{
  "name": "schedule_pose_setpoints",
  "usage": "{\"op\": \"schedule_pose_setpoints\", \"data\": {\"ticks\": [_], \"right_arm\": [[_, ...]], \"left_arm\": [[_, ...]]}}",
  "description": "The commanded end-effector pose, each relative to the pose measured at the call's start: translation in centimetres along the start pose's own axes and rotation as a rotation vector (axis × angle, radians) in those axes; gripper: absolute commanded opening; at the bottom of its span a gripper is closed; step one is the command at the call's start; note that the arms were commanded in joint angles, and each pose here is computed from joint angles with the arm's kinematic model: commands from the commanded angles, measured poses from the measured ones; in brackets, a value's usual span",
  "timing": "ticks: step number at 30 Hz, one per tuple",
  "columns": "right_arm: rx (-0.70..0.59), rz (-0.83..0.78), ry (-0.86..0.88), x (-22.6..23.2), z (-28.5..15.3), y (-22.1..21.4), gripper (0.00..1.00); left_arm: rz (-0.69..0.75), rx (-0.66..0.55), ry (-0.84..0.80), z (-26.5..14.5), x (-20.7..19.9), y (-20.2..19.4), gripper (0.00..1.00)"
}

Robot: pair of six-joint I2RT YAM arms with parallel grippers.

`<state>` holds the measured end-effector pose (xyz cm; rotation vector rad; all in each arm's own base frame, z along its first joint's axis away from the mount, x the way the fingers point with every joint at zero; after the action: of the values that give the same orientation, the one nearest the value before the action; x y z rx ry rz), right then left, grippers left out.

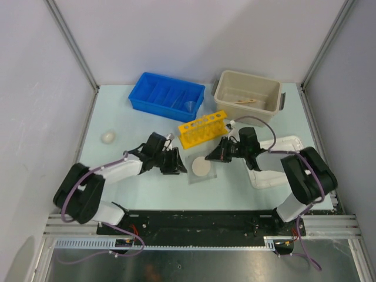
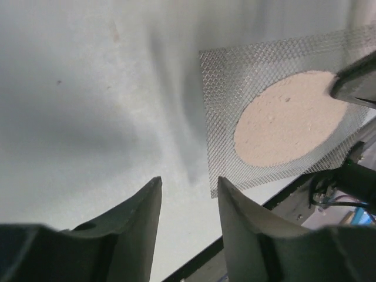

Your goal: Organize the chemistry lab equipment

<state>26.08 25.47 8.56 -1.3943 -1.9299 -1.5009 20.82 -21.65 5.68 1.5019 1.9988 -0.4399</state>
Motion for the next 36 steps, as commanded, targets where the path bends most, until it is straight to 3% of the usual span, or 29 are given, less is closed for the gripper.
{"op": "schedule_pose_setpoints", "data": {"ticks": [1, 4, 6, 13, 17, 21, 27, 36], "right_arm": [[-0.104, -0.04, 0.04, 2.8, -3.2, 3.3, 0.0], [-0.187, -0.066, 0.026, 4.2, -6.3, 5.6, 0.0], [-0.256, -0.086, -0.003, 4.8, -8.7, 7.2, 0.0], [-0.594, -0.153, -0.181, 5.3, -16.7, 14.8, 0.0], [-0.726, -0.132, -0.247, 3.8, -19.5, 20.0, 0.0], [-0.823, -0.106, -0.274, 1.7, -20.8, 25.2, 0.01], [-0.934, -0.021, -0.351, -3.1, -21.6, 30.4, 0.04], [-0.973, 0.146, -0.451, -10.0, -20.9, 32.5, 0.1]], "left_arm": [[0.095, -0.056, -0.196, -4.0, -4.9, 0.5, 0.62], [0.172, -0.071, -0.305, -6.5, -7.3, 0.3, 0.92], [0.215, -0.092, -0.352, -8.1, -8.3, 0.3, 0.98], [0.298, -0.287, -0.38, -12.8, -8.4, 2.2, 1.0], [0.192, -0.467, -0.272, -14.6, -4.7, 5.2, 0.99], [0.142, -0.569, -0.192, -16.2, -1.1, 6.8, 0.99], [0.165, -0.588, -0.155, -16.7, -0.1, 6.9, 0.99], [0.167, -0.584, -0.16, -16.7, 0.0, 6.7, 0.99]]}}
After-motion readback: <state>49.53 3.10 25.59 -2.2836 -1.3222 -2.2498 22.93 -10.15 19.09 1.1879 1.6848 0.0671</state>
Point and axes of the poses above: each gripper's point midway between its finger pads, its own z axis out along the fingers, its own x axis along the line the jaws close on, y = z × x, the point moved 3 cm from there along -z, back along the fingers, and after that the axes turned 15 degrees about -z, right-handed, at the moved point
